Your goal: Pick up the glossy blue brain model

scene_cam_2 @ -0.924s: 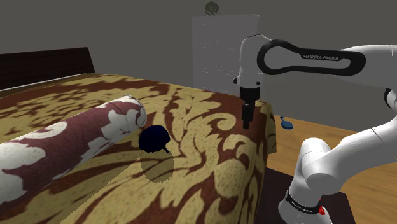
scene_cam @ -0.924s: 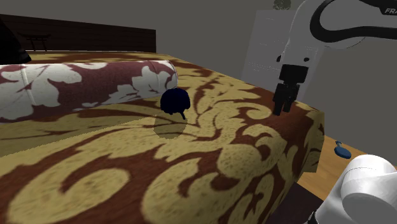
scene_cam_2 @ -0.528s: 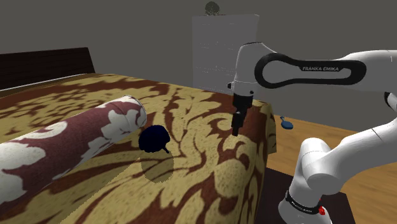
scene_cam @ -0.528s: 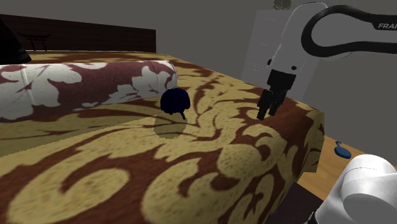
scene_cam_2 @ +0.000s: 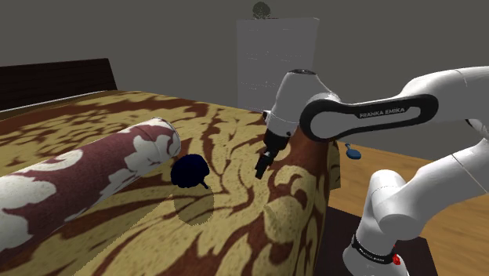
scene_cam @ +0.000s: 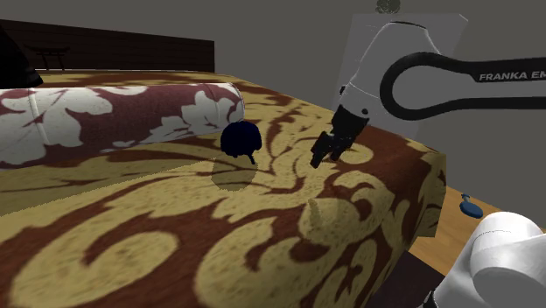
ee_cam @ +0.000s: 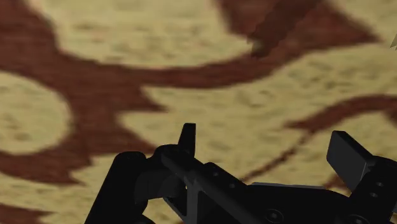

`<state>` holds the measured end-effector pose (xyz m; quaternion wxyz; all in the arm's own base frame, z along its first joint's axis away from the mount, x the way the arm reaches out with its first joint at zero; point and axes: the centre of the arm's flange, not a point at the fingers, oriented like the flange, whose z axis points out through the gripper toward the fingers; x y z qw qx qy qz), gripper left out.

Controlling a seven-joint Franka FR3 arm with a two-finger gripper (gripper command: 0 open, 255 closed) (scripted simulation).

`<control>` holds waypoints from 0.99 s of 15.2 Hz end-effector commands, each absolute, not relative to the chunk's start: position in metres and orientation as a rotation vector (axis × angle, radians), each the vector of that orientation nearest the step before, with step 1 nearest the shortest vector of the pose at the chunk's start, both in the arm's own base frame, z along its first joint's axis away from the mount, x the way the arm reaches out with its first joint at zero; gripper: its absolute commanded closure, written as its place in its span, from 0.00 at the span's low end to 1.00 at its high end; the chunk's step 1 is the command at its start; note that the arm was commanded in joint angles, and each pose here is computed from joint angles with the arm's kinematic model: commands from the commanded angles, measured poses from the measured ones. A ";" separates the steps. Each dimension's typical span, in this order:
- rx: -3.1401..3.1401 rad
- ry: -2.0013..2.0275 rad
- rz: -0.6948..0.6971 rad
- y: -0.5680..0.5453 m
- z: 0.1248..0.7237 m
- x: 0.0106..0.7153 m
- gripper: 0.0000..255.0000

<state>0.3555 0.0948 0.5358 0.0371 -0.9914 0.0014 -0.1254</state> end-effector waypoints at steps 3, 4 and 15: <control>-3.030 0.012 -0.587 0.131 0.521 0.377 0.00; -3.025 0.014 -0.635 0.139 0.518 0.383 0.00; -2.925 0.036 -1.162 0.231 0.494 0.458 0.00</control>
